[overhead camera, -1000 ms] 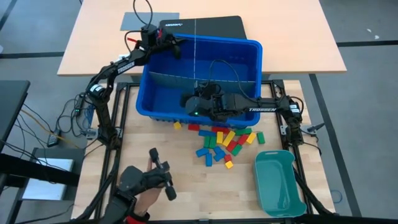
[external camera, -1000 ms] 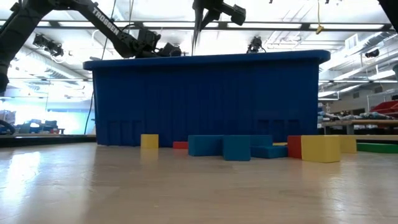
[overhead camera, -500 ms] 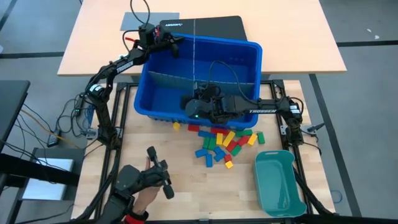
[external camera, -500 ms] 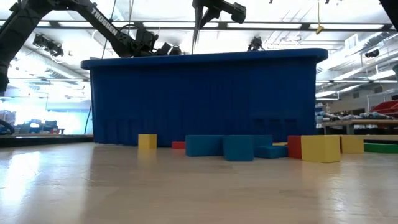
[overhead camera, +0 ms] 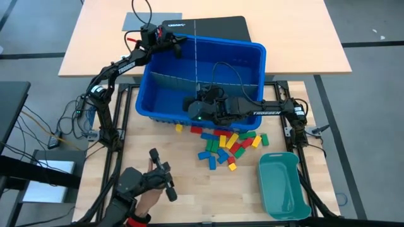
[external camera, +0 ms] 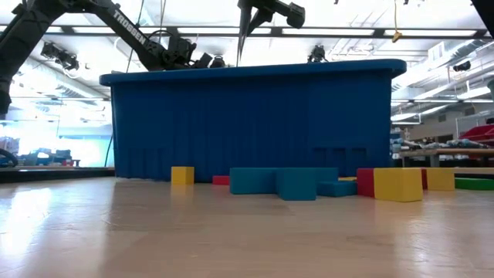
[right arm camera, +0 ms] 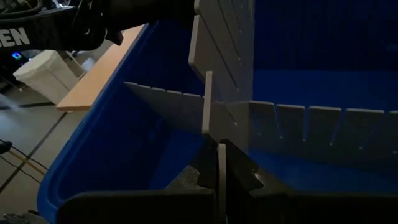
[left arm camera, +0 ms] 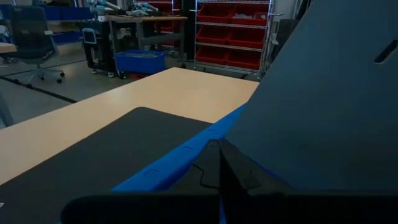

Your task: Sort Items/Unsort Items

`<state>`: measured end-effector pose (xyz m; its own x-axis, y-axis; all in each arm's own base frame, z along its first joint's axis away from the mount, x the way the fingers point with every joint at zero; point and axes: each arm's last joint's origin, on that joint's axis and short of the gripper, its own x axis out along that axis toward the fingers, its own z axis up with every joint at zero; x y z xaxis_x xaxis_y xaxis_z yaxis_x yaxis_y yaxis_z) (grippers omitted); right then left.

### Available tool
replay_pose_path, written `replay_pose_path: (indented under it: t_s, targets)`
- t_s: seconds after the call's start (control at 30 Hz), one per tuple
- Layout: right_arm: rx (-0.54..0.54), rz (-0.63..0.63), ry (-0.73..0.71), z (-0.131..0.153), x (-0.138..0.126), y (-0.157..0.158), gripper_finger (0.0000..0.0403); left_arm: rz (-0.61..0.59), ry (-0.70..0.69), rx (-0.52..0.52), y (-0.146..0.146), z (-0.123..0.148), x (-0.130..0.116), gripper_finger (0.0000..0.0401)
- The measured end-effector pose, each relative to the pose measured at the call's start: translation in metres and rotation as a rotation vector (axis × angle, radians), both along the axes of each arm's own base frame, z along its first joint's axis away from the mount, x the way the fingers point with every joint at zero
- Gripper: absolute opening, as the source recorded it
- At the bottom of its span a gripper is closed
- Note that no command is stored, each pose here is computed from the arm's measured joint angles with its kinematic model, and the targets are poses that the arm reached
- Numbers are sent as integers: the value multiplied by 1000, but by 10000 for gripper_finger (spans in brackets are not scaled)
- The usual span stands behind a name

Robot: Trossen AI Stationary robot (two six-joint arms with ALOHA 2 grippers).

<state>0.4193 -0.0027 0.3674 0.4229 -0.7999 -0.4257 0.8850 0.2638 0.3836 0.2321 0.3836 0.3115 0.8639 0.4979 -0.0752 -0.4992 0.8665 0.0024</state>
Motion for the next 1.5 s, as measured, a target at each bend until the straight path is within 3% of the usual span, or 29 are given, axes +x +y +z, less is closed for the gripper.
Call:
replay_pose_path:
  t_s: [0.43, 0.73, 1.0, 1.5]
  targets:
    - [53, -6, 3, -2, 0, -18, 0, -6, -2, -3, 0, 0, 0, 0]
    - [97, -44, 19, -26, 1, -23, 0, -7, -3, -7, 0, -1, 0, 0]
    - [41, -63, 7, -26, 2, -15, 0, -18, 2, 1, 0, -1, 0, 1]
    - [-22, -24, -8, -20, 5, 6, 0, -93, 65, 63, -21, -5, 32, 0]
